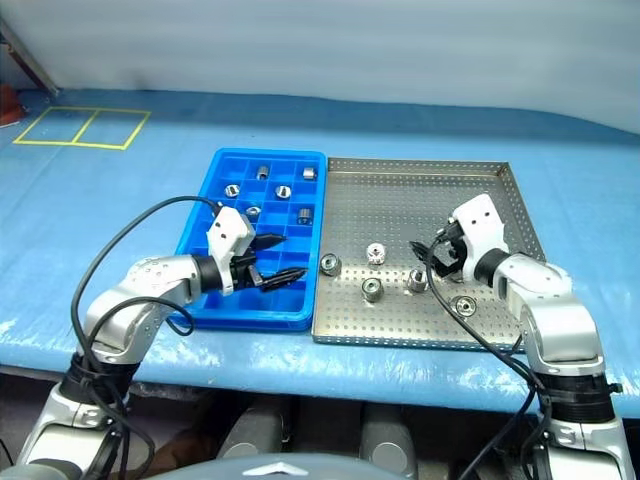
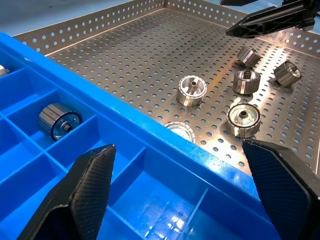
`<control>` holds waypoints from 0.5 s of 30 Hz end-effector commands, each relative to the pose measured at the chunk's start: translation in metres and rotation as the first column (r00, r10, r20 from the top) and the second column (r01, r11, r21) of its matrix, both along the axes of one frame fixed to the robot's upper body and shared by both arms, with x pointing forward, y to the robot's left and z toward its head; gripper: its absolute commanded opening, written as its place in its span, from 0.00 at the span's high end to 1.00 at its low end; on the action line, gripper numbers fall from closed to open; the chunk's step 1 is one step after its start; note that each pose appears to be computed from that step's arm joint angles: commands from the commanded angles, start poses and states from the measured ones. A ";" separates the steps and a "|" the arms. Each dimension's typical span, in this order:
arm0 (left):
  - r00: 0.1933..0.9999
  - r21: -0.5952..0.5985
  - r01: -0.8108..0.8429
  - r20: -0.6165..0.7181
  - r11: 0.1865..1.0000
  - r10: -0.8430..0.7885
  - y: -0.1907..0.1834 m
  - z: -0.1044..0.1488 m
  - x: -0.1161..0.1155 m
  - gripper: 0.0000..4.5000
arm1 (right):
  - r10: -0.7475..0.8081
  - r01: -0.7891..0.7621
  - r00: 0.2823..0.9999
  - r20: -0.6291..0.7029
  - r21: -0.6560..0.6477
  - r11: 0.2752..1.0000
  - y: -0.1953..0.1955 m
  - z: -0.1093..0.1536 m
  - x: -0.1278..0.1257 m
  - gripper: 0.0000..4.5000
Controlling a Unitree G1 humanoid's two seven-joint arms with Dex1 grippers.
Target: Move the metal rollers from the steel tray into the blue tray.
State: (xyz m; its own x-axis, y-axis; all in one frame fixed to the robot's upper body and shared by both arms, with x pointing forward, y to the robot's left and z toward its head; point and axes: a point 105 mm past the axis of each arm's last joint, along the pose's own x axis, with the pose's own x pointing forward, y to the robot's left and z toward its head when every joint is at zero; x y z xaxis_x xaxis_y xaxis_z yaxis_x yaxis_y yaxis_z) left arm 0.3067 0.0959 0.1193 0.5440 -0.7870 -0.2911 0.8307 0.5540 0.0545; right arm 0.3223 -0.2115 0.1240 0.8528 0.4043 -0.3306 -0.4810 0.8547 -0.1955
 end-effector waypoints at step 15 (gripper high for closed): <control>0.996 0.001 0.029 0.084 1.000 -0.029 -0.006 0.014 -0.003 0.02 | 0.049 -0.049 0.998 0.051 -0.012 0.999 0.007 0.011 -0.003 0.00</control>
State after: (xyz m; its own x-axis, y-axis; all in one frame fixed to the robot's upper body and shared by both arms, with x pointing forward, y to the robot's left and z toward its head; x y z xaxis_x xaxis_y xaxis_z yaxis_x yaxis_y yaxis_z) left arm 0.3065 0.0943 0.1204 0.5442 -0.7900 -0.2823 0.8326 0.5498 0.0663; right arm 0.3204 -0.2074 0.1239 0.8410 0.4299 -0.3285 -0.5055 0.8409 -0.1935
